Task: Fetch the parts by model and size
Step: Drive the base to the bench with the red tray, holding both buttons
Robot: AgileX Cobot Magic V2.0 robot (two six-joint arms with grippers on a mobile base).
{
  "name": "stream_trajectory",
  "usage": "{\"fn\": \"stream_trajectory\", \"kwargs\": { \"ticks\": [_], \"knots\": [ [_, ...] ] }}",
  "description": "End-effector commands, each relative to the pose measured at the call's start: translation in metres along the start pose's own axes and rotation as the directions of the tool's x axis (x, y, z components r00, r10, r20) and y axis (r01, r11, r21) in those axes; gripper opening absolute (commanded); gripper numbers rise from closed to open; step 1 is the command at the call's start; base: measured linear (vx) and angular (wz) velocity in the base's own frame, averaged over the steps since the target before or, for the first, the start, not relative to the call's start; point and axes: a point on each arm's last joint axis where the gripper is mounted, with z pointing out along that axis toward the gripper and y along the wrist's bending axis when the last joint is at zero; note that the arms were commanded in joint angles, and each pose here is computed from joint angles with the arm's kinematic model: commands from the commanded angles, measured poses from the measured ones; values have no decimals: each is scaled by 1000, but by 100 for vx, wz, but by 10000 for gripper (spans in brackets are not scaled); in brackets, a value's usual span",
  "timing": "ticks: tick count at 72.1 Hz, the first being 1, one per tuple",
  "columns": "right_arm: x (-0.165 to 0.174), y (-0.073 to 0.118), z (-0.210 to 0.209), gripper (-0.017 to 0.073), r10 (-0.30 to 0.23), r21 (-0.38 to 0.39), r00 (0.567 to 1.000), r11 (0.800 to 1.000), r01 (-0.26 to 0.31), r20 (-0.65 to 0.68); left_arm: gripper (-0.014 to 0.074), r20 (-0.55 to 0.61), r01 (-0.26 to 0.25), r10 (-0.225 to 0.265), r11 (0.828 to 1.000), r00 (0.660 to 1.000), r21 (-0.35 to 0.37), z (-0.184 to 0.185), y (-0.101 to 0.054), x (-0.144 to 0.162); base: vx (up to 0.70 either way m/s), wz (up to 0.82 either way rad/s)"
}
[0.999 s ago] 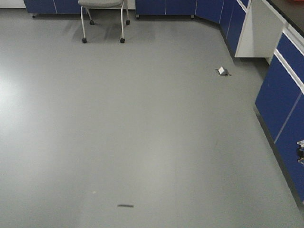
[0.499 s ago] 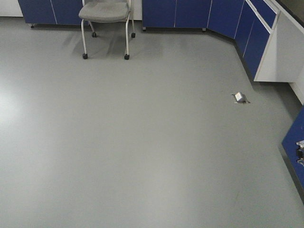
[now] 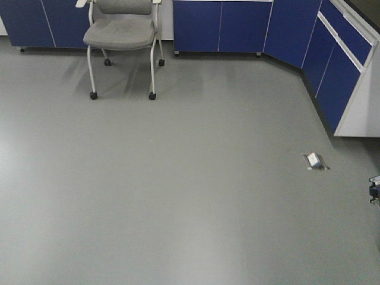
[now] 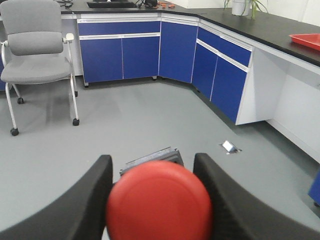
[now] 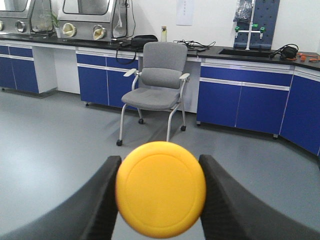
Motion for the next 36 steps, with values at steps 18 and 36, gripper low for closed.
{"fn": "stream_trajectory", "kwargs": {
  "ticks": [18,36],
  "knots": [
    [-16,-1,-2,-10,-8,12,995,1000,7,99,-8,88,2,-4,1000,996,19,-1,-2,-14,67,0],
    [-16,-1,-2,-10,-8,12,995,1000,7,99,-8,88,2,-4,1000,996,19,-1,-2,-14,67,-4]
  ]
}}
